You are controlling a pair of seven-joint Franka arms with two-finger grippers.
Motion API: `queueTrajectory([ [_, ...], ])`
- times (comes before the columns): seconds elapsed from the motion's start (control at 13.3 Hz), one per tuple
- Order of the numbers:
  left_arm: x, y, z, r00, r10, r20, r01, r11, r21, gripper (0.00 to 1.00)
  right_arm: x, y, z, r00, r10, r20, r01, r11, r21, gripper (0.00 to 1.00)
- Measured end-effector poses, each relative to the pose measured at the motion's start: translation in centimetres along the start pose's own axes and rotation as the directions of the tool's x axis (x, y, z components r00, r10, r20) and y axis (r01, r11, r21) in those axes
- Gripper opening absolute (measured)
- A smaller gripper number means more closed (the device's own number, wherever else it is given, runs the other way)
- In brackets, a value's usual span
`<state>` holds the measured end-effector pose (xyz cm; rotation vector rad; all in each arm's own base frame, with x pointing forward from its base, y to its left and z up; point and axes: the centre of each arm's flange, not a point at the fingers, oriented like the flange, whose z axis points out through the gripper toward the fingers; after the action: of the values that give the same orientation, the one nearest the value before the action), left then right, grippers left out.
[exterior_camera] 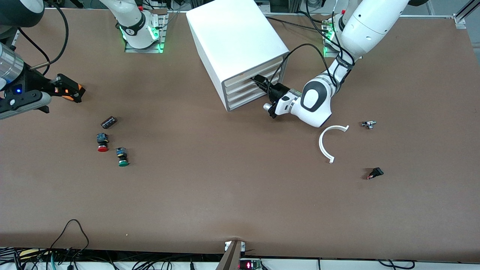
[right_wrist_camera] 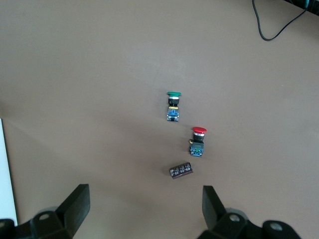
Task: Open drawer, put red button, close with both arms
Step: 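Pull the drawer open with the left gripper while the right gripper reaches the buttons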
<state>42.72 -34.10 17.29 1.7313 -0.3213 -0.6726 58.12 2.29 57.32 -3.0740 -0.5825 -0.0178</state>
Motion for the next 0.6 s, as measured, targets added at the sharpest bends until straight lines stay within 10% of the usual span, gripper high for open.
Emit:
queueTrajectory([
  [0.6,0.3,-0.4,-1.8,0.999,-0.012,-0.051,0.012,1.0,-0.009,0.2,3.6,2.6,11.3,0.992,0.01,0.129,-0.018,0.998,0.062,1.0],
])
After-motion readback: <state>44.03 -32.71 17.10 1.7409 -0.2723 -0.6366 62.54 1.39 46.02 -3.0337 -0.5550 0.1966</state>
